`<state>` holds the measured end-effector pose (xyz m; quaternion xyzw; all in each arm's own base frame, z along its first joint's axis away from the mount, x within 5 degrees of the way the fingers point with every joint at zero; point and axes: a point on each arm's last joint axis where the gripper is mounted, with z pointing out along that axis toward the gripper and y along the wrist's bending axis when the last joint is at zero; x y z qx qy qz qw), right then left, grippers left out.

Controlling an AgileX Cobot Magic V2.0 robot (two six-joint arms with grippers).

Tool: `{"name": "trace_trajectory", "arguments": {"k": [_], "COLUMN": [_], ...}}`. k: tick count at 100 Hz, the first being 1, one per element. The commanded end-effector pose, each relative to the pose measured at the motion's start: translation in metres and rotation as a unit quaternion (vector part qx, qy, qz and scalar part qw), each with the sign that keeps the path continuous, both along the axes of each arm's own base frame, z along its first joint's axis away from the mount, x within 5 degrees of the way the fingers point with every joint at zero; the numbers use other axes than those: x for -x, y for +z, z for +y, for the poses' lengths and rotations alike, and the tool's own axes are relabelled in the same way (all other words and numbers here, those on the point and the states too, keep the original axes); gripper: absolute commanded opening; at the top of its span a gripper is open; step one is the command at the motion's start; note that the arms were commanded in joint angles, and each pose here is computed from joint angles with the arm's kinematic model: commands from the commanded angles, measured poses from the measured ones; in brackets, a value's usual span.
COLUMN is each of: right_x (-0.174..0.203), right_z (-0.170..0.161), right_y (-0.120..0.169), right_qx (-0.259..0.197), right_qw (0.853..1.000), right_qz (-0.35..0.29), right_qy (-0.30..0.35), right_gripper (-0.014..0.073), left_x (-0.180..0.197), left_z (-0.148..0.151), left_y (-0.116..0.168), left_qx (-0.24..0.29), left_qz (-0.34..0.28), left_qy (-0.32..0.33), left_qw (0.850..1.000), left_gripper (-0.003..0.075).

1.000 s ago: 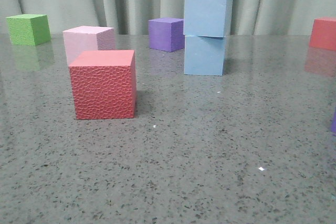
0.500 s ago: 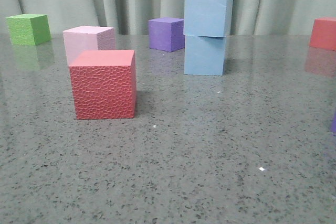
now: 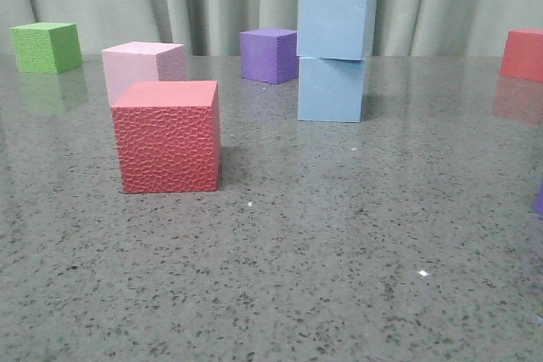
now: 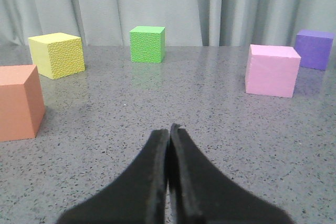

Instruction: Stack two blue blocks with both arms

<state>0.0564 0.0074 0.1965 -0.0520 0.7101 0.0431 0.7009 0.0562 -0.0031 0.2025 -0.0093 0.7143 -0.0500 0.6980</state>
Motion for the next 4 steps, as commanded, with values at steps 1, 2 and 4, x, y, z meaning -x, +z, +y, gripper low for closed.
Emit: {"name": "trace_trajectory", "arguments": {"k": [1, 2, 4], "right_x": [0.0018, 0.0018, 0.0018], "right_z": [0.0002, 0.0002, 0.0002], "right_y": [0.0094, 0.0094, 0.0094], "right_qx": [0.000, 0.000, 0.000], "right_qw": [0.999, 0.999, 0.999], "right_qz": [-0.054, -0.054, -0.054], "right_qy": [0.001, 0.001, 0.001], "right_gripper": [-0.0069, -0.0069, -0.0069], "left_x": [0.0018, 0.0018, 0.0018], "left_z": [-0.0008, -0.0008, -0.0008], "left_y": [0.0002, 0.0002, 0.0002], "left_qx": [0.007, 0.007, 0.007], "left_qz": [-0.044, -0.044, -0.044], "left_qy": [-0.007, -0.007, -0.007], "left_qw": [0.999, 0.999, 0.999], "left_gripper": [-0.0019, -0.0019, -0.0019]}}
